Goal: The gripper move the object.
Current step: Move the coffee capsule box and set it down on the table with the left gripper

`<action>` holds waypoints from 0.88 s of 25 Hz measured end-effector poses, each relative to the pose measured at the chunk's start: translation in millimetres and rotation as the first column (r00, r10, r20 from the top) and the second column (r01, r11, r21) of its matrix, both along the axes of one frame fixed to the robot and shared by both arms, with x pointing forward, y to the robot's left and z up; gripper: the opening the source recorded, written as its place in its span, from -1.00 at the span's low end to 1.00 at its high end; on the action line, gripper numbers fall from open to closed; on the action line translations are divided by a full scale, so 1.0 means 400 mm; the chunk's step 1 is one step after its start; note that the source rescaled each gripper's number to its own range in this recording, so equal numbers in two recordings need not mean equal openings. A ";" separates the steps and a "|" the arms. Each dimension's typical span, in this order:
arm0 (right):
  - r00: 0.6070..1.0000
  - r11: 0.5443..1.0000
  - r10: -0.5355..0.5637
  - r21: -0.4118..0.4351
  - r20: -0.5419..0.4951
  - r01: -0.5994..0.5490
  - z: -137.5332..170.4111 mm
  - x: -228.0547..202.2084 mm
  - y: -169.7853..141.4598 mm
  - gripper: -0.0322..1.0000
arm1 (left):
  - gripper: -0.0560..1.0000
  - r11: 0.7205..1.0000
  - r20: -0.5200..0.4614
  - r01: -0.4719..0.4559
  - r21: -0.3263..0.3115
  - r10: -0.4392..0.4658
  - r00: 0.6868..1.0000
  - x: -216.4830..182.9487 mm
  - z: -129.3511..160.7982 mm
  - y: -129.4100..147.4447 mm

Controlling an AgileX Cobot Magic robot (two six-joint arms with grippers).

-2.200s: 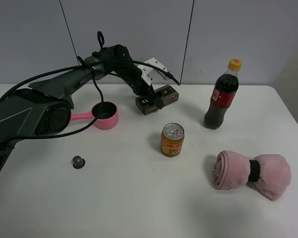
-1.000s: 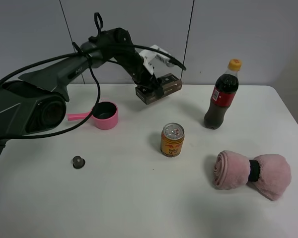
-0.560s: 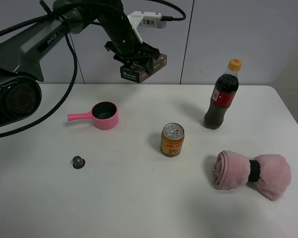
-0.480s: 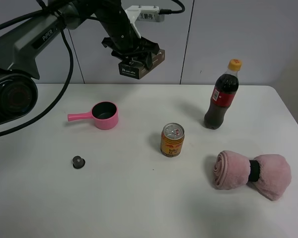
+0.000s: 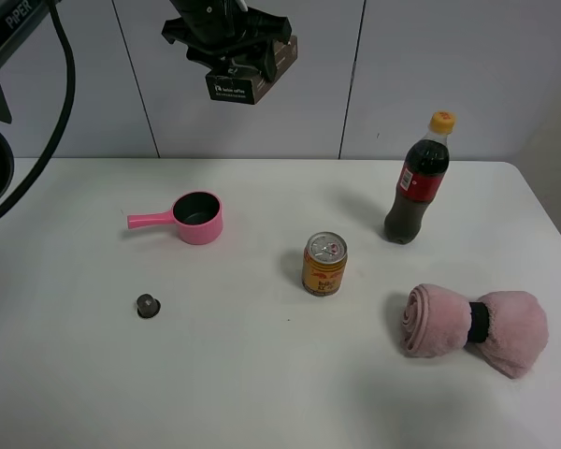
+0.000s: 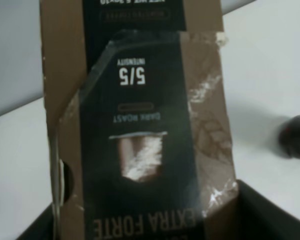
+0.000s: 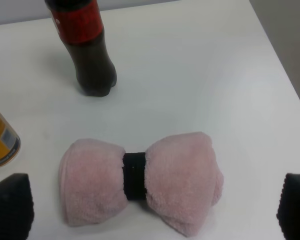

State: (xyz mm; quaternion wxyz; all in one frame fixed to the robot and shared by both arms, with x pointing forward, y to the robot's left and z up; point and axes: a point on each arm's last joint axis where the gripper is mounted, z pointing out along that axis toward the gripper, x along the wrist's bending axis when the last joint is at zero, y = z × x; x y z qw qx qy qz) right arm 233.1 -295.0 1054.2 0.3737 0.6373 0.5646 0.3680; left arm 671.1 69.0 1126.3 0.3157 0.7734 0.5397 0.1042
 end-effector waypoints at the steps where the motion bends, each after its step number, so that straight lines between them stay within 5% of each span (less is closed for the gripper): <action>1: 1.000 1.000 0.000 0.000 0.000 0.000 0.000 0.000 0.000 1.00 | -0.87 1.000 -0.005 0.014 0.009 -0.014 1.000 -0.008 -0.002 -0.005; 7: 1.000 1.000 0.000 0.000 0.000 0.000 0.000 0.000 0.000 1.00 | -0.87 0.976 -0.013 0.185 0.113 -0.185 0.983 -0.053 -0.025 -0.045; 14: 1.000 1.000 0.000 0.000 0.000 0.000 0.000 0.000 0.000 1.00 | -0.87 0.949 -0.004 0.284 0.134 -0.286 0.958 -0.106 -0.022 -0.114; 22: 1.000 1.000 0.000 0.000 0.000 0.000 0.000 0.000 0.000 1.00 | -0.87 0.918 -0.222 0.340 0.203 -0.296 0.929 -0.154 -0.163 -0.097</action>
